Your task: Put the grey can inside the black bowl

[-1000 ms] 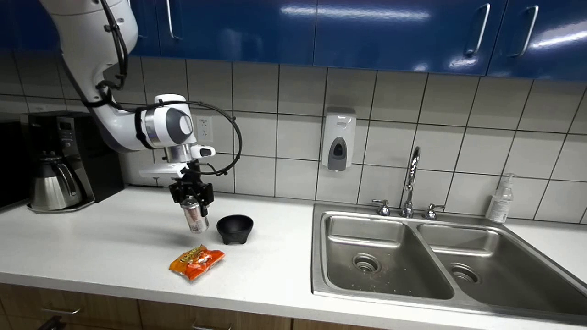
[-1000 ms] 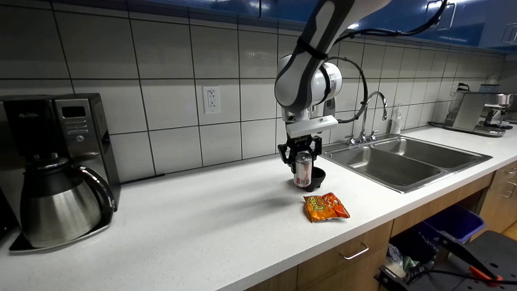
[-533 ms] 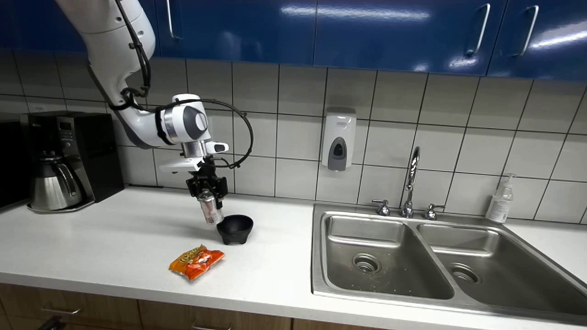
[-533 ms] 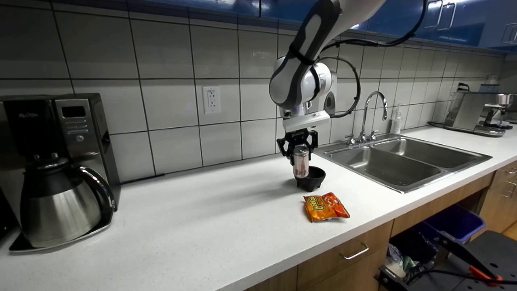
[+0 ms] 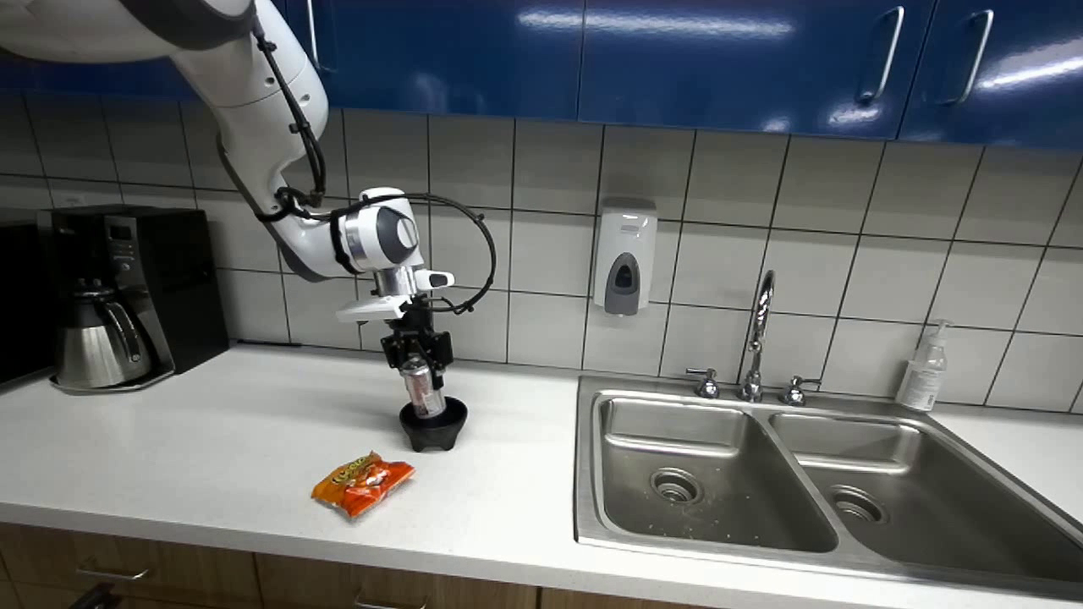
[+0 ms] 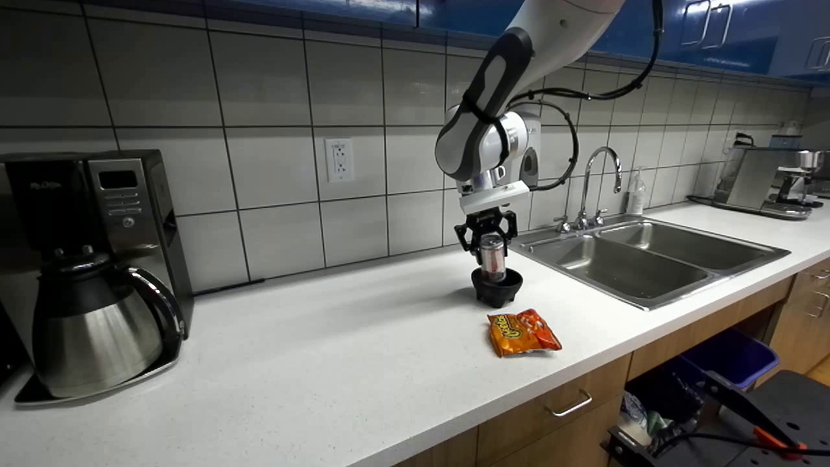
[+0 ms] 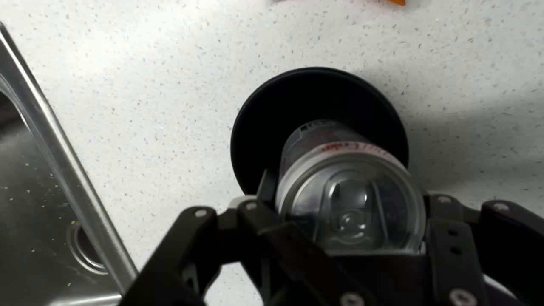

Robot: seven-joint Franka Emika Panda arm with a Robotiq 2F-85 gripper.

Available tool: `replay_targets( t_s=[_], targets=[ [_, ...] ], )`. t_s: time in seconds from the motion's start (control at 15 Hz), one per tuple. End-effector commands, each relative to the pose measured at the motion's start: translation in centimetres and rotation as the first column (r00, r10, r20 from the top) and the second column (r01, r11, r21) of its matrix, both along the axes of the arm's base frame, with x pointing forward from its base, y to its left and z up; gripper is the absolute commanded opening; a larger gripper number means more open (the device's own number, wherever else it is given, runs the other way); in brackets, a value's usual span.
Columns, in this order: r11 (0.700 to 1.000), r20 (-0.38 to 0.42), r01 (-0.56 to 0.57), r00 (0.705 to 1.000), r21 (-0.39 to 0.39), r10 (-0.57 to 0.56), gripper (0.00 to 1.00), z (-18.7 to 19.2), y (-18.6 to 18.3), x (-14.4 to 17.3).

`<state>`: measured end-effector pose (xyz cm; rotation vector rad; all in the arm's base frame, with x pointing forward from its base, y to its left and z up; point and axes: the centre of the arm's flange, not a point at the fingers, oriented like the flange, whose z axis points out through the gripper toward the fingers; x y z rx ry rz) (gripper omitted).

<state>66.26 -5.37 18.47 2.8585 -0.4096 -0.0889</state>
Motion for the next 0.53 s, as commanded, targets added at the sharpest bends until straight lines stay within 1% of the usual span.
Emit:
replay_targets(
  t_s=[0.0, 0.27, 0.47],
  targets=[
    [1.0, -0.043, 0.008, 0.999, 0.005, -0.008, 0.4, -1.0, -1.7, 2.5],
    [1.0, -0.077, 0.011, 0.997, 0.019, -0.01, 0.4, -2.9, -2.0, 2.6],
    [1.0, -0.088, 0.008, 0.996, 0.028, -0.006, 0.4, -3.6, -1.8, 2.6]
  ],
)
